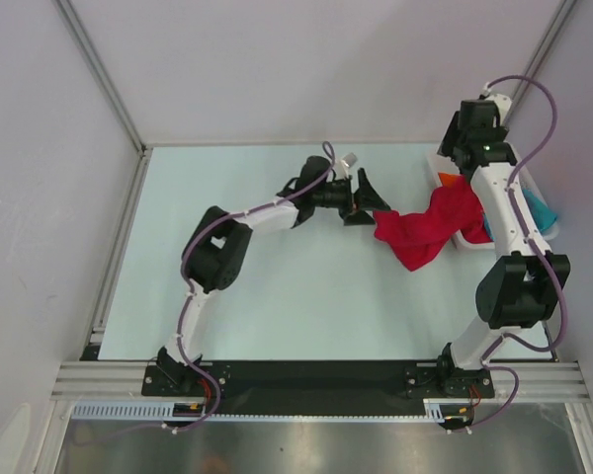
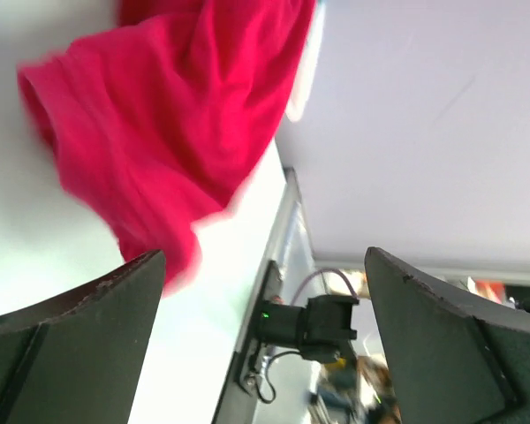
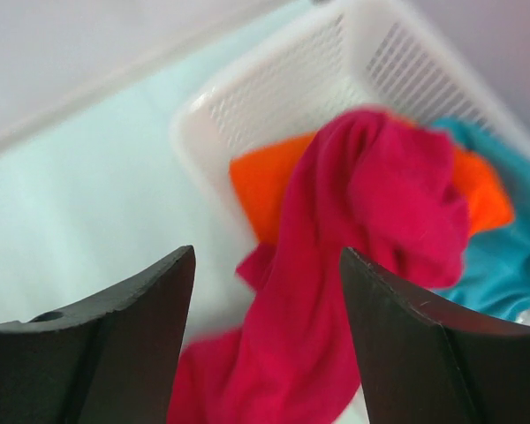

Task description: Fold and stack the t-shirts

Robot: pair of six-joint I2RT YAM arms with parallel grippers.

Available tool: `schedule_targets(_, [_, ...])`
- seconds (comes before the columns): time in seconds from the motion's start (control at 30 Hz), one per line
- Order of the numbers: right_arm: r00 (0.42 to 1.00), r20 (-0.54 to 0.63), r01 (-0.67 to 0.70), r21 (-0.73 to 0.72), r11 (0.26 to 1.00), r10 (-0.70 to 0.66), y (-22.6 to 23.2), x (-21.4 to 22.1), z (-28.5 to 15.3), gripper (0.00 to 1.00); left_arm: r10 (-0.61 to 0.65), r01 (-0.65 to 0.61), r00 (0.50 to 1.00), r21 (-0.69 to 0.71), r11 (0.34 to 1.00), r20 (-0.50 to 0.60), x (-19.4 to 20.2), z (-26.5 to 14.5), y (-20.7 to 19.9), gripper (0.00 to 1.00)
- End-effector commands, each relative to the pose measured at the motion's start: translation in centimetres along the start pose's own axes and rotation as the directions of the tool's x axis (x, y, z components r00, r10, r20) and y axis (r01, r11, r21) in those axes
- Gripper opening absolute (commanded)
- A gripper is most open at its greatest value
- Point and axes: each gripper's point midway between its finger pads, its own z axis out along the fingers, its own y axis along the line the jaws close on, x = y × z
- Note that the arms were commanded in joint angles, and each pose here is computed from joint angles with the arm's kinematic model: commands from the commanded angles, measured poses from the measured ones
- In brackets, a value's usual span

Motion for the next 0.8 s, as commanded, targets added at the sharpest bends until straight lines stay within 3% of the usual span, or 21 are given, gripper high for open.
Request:
schedule_targets(0.0, [0.993, -0.091, 0.070, -0.095, 0.993, -0.078, 3.9, 5.8, -1.8, 0.73, 0.137, -0.126, 0.982, -0.092, 0.988, 0.132, -3.2, -5.6, -1.9, 1.00])
schedule_targets(0.27, [0.918, -0.283, 0.216, -0.234, 0.948, -0.279, 10.0, 19.5, -3.6, 0.73, 0.141, -0.102, 0.974, -0.208, 0.973, 0.180, -3.0, -10.9, -0.4, 1.00])
schedule_targets(0.77, [0.780, -0.442, 0.415, -0.163, 0.895, -0.442, 9.0, 30.2, 1.4, 0.80, 0.185, -0.154, 0.969, -0.186, 0.970, 0.163, 0.4, -14.0, -2.9, 1.00])
